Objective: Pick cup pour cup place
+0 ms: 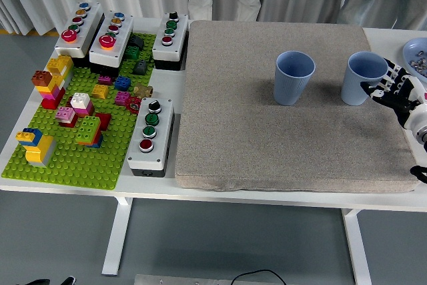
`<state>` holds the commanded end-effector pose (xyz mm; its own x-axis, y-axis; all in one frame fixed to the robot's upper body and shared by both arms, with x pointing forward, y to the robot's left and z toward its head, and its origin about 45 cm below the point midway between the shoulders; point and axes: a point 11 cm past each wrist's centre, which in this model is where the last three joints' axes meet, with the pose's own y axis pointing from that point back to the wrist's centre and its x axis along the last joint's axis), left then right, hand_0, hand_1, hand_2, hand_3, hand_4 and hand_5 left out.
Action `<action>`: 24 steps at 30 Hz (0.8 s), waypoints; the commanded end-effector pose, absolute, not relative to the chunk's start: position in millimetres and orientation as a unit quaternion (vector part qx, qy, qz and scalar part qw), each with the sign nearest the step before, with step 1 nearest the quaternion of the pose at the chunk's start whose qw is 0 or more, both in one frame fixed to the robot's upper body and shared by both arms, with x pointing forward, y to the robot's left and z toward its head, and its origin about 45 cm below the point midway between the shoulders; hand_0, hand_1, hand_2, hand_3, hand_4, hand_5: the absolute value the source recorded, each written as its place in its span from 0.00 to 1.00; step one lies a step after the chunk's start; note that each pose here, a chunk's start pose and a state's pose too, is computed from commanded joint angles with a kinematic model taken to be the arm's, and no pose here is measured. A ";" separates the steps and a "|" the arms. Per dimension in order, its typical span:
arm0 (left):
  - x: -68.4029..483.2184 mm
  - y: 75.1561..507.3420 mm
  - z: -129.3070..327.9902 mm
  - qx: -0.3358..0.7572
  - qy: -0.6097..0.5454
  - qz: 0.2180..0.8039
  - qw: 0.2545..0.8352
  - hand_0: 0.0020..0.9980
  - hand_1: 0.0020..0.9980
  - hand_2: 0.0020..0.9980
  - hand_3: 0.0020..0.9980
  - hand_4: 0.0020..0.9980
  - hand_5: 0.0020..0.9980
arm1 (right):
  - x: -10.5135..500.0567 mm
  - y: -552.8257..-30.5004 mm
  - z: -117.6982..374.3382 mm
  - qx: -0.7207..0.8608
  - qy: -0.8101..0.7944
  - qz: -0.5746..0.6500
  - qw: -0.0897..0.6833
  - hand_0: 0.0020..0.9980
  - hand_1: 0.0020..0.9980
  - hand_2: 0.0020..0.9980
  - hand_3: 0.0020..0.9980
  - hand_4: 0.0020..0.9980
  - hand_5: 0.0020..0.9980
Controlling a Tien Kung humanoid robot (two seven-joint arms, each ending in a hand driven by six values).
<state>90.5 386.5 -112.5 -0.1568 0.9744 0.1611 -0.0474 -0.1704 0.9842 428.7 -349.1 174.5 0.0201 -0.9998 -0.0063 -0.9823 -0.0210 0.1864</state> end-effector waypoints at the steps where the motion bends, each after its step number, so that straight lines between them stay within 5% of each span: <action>1: 90.5 386.5 -112.5 0.485 0.478 0.591 0.432 0.76 0.81 0.83 0.66 0.52 0.91 | 428.6 -349.4 174.3 0.711 -0.697 -0.068 0.065 0.88 0.83 0.90 0.89 0.80 0.17; 24: 89.0 385.8 -113.0 0.486 0.479 0.590 0.432 0.76 0.81 0.83 0.66 0.52 0.91 | 422.8 -357.2 164.0 0.707 -0.698 -0.078 0.081 0.89 0.88 0.97 0.89 0.79 0.16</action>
